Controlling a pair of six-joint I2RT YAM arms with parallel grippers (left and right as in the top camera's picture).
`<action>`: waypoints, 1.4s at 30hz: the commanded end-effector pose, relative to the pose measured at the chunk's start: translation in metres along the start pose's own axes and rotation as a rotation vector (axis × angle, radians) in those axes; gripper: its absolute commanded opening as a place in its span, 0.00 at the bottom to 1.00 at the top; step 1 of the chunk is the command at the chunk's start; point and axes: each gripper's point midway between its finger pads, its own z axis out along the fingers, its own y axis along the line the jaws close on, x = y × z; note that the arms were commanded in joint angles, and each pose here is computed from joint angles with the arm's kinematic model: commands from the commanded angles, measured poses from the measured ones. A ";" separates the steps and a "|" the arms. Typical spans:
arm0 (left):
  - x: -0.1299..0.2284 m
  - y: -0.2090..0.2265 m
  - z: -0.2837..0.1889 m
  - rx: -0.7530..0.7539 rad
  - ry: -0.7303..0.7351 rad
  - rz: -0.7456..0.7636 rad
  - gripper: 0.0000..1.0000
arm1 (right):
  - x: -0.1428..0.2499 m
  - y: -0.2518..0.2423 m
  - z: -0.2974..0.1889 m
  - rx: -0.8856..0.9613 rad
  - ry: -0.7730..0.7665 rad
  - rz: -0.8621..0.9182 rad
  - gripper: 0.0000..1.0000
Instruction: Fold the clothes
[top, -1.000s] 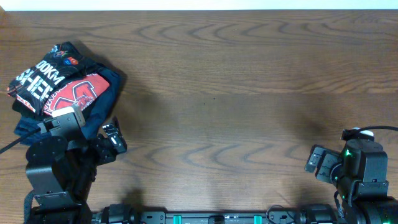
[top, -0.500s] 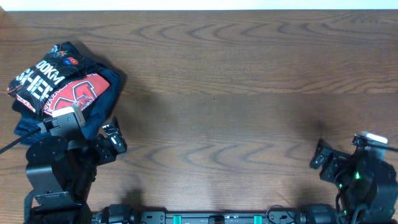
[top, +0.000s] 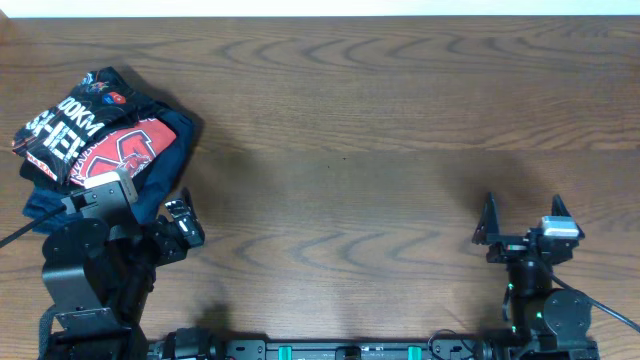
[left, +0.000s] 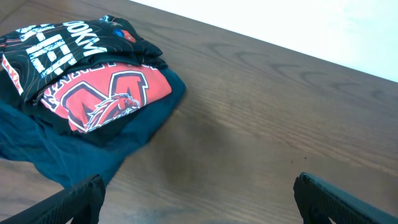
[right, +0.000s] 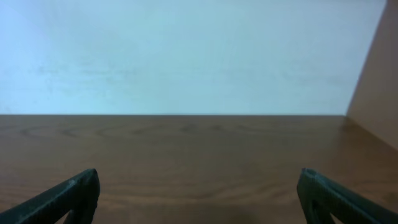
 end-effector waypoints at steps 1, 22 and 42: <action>0.000 -0.002 0.000 0.010 0.002 -0.011 0.98 | 0.009 0.007 0.003 -0.038 -0.015 -0.040 0.99; 0.000 -0.002 0.000 0.010 0.002 -0.011 0.98 | 0.062 0.011 0.009 -0.062 0.092 -0.071 0.99; 0.010 0.014 0.001 -0.071 0.013 0.006 0.98 | 0.062 0.011 0.009 -0.062 0.092 -0.071 0.99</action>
